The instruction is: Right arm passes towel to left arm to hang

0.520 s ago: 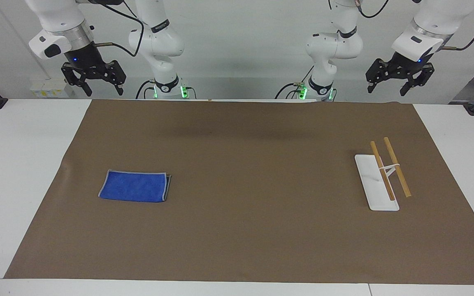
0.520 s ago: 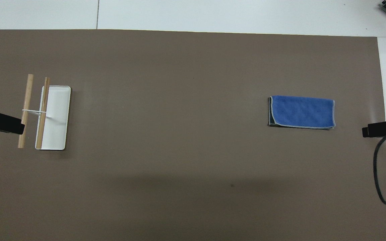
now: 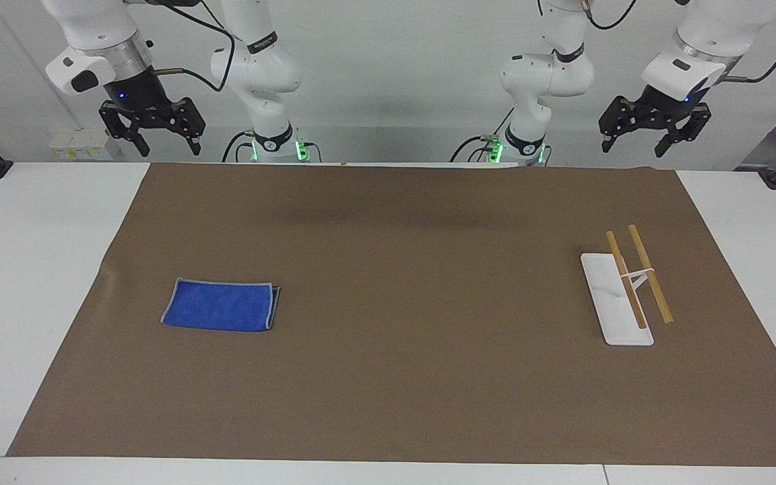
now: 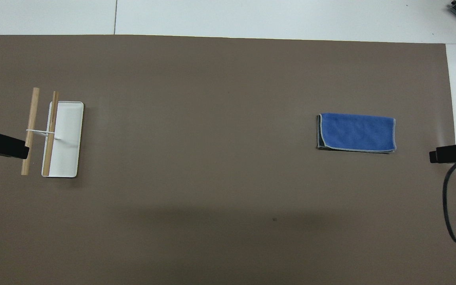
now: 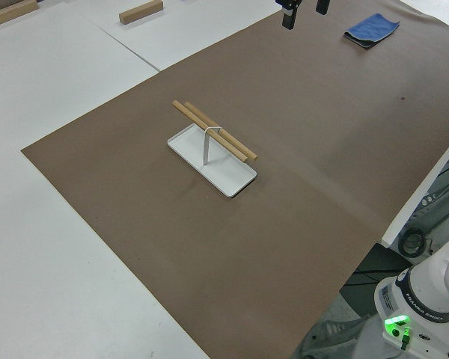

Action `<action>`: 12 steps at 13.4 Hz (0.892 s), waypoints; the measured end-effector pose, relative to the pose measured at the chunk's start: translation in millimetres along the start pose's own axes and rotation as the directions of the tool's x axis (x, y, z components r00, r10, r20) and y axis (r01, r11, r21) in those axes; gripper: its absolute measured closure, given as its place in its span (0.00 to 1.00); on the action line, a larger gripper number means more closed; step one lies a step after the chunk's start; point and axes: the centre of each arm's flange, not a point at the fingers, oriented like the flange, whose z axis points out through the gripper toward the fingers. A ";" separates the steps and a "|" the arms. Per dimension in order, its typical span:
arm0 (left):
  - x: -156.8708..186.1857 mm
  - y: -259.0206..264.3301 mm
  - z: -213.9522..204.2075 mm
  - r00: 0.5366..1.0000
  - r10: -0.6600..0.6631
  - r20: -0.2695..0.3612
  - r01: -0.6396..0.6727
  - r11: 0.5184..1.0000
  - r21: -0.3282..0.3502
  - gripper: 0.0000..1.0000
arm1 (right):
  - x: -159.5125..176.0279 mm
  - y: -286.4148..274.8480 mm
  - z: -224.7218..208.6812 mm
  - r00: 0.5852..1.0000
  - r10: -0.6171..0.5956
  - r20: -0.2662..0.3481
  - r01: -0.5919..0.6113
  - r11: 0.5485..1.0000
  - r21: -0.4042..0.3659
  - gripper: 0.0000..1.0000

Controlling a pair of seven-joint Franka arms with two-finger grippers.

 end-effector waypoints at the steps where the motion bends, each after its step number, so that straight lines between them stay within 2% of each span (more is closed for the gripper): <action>1: 0.0 0.0 0.0 1.000 0.000 0.000 0.000 1.000 0.000 0.00 | -1.2 0.0 4.5 1.000 -0.016 0.000 0.016 1.000 -0.001 0.00; 4: 0.0 0.0 0.0 1.000 0.000 0.000 0.000 1.000 0.000 0.00 | 8.7 2.2 31.4 0.997 -0.026 -0.074 0.026 1.000 -0.012 0.00; 7: 0.0 0.0 0.0 1.000 0.000 0.000 0.000 1.000 0.000 0.00 | 16.7 5.8 62.4 0.992 -0.023 -0.122 0.021 1.000 -0.019 0.00; 12: 0.0 0.0 0.0 1.000 0.000 0.000 0.000 1.000 0.000 0.00 | 20.9 36.1 118.3 0.990 -0.017 -0.142 0.013 1.000 -0.028 0.00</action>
